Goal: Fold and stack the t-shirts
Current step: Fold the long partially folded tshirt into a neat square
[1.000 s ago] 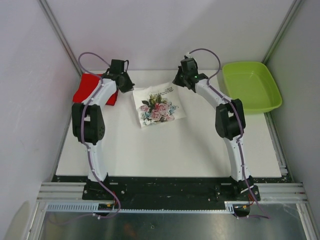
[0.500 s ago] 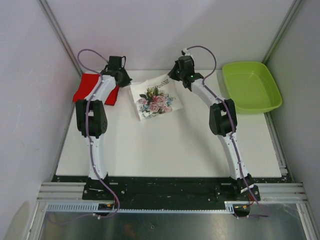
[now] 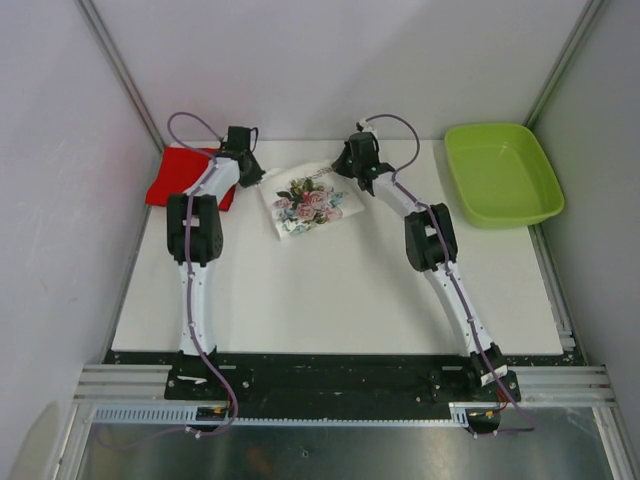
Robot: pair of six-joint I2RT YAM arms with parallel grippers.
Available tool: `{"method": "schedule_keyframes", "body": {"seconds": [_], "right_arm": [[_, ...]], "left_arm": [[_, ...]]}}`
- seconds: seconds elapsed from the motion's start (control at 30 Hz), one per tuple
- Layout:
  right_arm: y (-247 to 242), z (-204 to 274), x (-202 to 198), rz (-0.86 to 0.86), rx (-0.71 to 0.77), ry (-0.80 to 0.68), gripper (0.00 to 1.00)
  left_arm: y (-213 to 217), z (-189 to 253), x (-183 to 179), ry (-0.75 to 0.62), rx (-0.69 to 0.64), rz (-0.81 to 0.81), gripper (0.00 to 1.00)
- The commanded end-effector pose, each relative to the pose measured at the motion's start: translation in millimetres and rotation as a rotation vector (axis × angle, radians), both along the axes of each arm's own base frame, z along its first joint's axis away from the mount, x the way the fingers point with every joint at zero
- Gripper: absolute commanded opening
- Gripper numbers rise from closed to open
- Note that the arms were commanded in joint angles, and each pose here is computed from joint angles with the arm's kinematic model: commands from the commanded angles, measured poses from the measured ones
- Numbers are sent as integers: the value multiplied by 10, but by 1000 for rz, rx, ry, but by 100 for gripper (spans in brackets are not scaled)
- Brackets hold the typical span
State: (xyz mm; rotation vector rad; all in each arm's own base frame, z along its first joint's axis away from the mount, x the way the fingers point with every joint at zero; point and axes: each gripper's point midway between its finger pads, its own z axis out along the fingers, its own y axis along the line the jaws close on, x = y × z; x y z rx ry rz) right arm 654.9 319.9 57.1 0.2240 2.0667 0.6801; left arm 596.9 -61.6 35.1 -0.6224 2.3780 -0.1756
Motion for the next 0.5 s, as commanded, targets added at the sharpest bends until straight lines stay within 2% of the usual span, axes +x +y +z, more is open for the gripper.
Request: {"method": "schedule_keyframes", "body": {"seconds": [0.0,0.23,0.47], "right_arm": [[28,21,-62,-3,-15,19,0],[-303,-309,-525,-73,-111,195,0],[-640,-367,-1159,-99,-149,297,0]], "left_arm": [[70,81,57,-32,42,8,0],[-207,17,-194,16,18,-75,0],[-428,-146,-819,124,19,-122,0]]}}
